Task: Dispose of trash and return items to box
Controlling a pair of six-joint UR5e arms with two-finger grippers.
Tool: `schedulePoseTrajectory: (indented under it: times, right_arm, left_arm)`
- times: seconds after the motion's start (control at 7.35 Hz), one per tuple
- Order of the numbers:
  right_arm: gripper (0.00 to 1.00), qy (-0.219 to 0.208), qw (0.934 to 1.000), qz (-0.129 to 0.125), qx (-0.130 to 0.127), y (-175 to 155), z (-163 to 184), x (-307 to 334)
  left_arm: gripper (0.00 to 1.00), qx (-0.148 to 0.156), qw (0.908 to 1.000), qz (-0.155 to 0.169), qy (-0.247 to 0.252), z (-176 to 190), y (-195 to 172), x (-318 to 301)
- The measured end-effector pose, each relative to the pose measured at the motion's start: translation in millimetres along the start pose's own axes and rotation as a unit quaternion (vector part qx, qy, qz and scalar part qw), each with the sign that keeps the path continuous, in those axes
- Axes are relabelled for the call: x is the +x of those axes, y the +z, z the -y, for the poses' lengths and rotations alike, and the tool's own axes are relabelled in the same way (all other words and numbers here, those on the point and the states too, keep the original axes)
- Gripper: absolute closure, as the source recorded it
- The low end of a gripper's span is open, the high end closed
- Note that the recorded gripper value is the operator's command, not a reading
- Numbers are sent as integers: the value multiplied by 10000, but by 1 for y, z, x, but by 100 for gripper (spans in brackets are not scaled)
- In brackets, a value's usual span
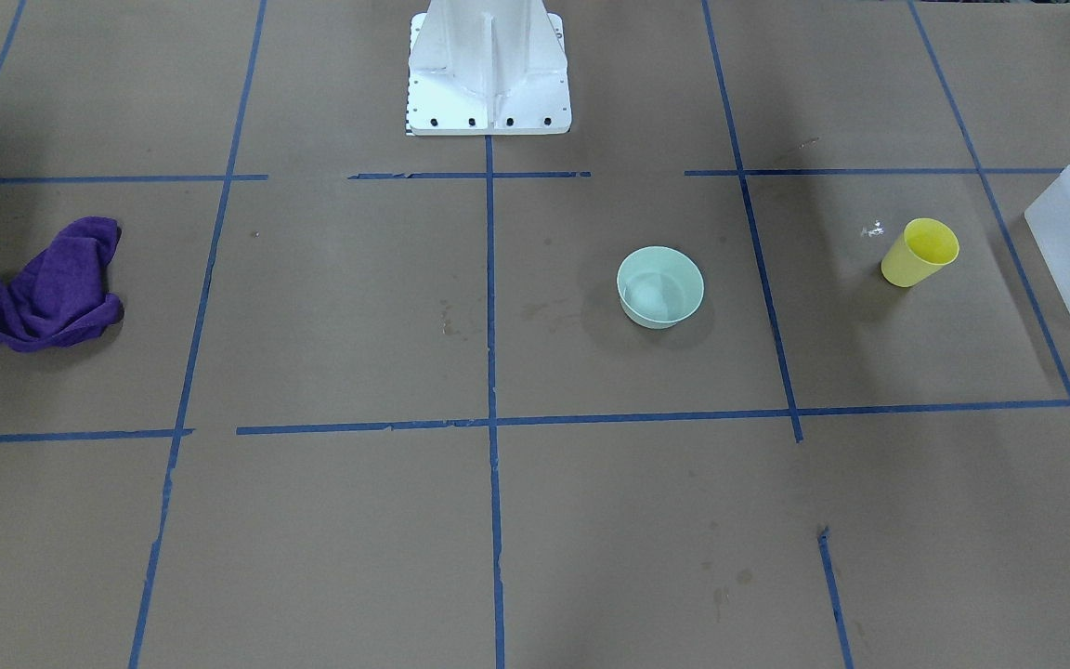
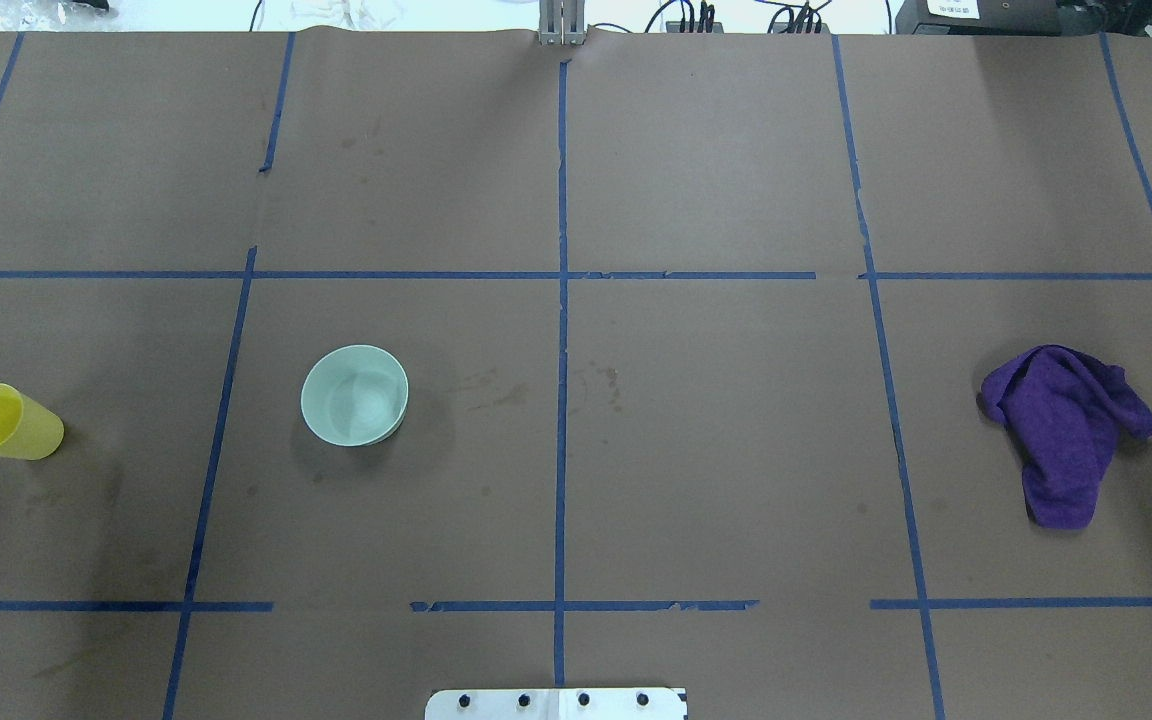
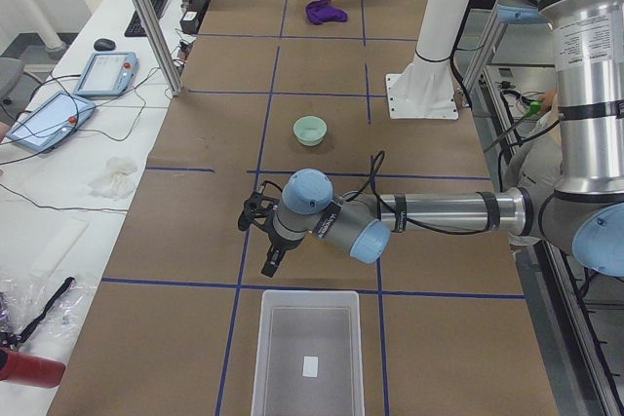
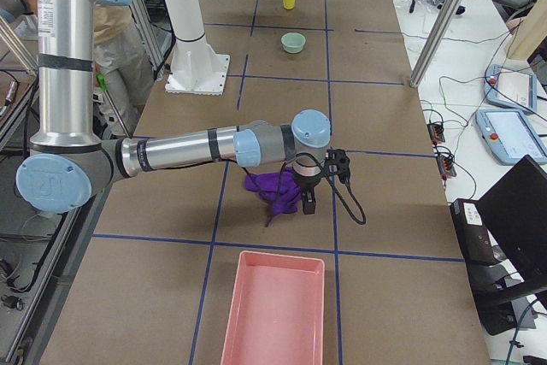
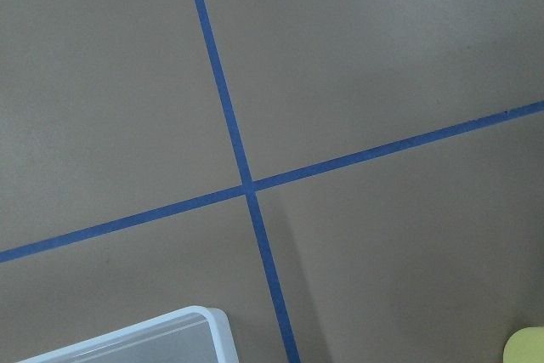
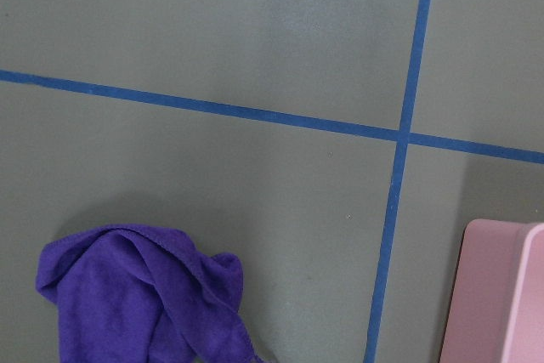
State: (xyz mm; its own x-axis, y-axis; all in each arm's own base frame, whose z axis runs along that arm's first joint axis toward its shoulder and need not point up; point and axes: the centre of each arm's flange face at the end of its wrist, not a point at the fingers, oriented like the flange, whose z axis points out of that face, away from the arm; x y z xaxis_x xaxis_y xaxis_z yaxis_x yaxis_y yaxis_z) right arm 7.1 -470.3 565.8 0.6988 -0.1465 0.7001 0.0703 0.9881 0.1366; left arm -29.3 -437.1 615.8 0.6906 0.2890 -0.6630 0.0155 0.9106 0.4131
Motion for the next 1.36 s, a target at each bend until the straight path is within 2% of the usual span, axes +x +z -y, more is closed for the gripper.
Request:
schedulePoseTrajectory:
  times: [0.14, 0.41, 0.68, 0.95, 1.36]
  right_arm:
    - [0, -38, 10000, 6, 16, -1, 1, -2]
    - [0, -105, 9999, 25, 78, -7, 3, -8]
    - [0, -179, 9997, 41, 170, -10, 3, -11]
    - [0, -227, 9995, 55, 232, -11, 3, -12]
    - [0, -209, 9995, 42, 236, -10, 3, -10]
  left_arm:
    - [0, -35, 10000, -30, -11, 2, 3, 8]
    - [0, -210, 9997, -145, -61, 15, 24, 64]
    - [0, -419, 9985, -126, -344, 5, 40, 103]
    - [0, -628, 9962, -2, -601, -18, 50, 103]
    - [3, -807, 9932, 124, -834, -27, 67, 111]
